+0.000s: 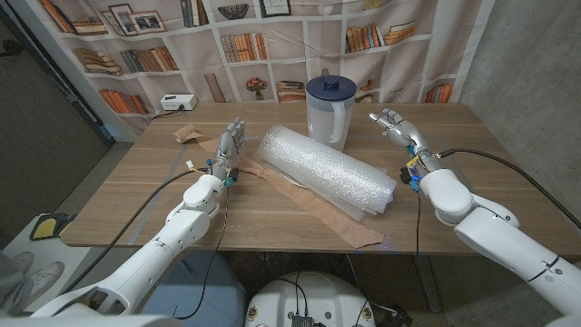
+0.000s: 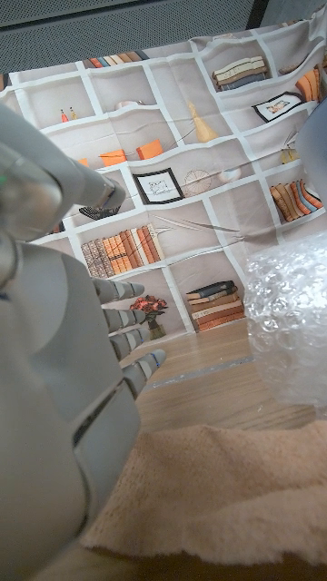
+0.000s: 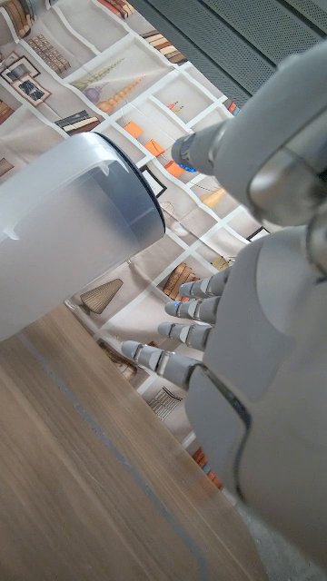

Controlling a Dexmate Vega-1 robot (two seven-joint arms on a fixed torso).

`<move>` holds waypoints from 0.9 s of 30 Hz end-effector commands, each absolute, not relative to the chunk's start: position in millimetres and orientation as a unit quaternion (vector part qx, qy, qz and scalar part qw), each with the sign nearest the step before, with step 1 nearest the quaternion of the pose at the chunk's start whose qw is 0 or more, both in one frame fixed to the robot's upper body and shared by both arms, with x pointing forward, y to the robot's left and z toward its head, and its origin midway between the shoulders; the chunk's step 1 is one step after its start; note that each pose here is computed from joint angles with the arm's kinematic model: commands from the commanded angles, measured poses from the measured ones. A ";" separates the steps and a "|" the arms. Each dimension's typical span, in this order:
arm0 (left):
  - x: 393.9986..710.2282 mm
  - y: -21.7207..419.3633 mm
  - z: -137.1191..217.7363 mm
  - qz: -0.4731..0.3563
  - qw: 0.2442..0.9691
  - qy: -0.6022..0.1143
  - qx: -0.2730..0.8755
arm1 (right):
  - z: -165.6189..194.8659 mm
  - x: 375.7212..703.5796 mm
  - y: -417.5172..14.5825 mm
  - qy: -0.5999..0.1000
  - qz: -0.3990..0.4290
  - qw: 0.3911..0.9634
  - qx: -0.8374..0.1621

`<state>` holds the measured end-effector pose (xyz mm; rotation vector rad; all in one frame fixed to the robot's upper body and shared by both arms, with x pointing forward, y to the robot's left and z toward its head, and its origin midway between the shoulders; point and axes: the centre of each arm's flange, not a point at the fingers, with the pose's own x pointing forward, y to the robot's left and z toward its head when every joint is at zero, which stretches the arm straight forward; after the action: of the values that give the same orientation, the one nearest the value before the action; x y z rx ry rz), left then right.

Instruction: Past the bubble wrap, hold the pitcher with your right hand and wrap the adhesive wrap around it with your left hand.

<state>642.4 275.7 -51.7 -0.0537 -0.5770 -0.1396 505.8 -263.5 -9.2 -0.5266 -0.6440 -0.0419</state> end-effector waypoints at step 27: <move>652.5 268.9 -45.5 -0.078 0.956 -0.281 -0.023 | -19.6 484.8 -239.1 -0.306 -0.079 0.903 -0.290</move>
<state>651.3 271.0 -45.2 -0.0445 -0.5760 -0.1546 488.7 -244.4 -17.5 -0.5872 -0.6371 -0.1369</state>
